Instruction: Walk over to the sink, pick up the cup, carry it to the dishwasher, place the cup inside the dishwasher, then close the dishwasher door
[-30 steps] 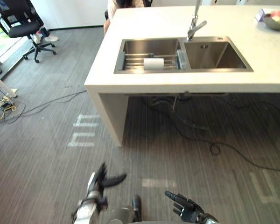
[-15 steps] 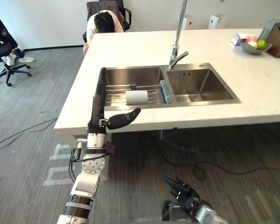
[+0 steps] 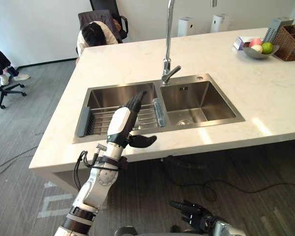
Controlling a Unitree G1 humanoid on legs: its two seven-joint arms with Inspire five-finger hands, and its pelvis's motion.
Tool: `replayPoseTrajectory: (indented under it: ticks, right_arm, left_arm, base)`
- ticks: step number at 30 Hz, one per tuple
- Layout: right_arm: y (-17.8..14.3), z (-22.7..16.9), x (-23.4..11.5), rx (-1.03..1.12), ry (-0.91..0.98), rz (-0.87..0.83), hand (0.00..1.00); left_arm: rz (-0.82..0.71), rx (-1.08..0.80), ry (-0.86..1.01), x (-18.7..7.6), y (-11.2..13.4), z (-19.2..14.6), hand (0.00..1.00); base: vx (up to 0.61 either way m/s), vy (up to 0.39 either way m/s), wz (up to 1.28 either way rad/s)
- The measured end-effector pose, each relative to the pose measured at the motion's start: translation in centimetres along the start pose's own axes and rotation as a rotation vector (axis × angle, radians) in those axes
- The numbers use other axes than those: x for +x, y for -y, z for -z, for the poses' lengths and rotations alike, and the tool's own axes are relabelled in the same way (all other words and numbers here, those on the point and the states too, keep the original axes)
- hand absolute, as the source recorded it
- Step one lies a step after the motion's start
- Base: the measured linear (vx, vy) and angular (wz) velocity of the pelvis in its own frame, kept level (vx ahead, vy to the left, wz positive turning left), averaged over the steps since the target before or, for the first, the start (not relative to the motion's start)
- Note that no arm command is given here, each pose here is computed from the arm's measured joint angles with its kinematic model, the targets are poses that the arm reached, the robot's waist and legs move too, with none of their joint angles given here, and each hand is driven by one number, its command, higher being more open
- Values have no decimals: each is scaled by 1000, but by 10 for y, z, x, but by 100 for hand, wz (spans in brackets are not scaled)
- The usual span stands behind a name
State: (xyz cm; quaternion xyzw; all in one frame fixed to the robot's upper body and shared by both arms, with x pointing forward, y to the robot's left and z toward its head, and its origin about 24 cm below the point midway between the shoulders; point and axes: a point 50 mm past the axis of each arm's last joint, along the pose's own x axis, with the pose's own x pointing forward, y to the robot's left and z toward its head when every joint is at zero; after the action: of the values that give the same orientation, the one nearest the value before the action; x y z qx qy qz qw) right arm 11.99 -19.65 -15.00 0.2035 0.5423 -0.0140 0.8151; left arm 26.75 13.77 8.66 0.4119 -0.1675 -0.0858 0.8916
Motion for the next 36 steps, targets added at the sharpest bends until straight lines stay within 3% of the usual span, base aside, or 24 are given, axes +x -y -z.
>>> replayPoseTrajectory:
  ticks: [6,11,21,25,36]
  right_arm:
    - [-3,3,2,-8,-20,-6,100]
    - [-6,5,3,-18,-29,-13,100]
    - [-11,5,4,-50,-65,-33,100]
    - [-15,5,4,-66,-70,-52,100]
    - [-16,6,4,-68,-74,-76,100]
  left_arm:
    - [84,167,-94,27,-22,25,100]
    - [129,259,-149,51,-55,36,100]
    - [397,242,-198,64,-62,40,100]
    - [473,237,-246,69,-75,45,100]
    - [469,241,-297,74,-87,54,100]
  base:
    - [162,102,-2]
    - [34,34,4]
    - [-29,-8,-1]
    - [3,-2,-6]
    - [16,3,-6]
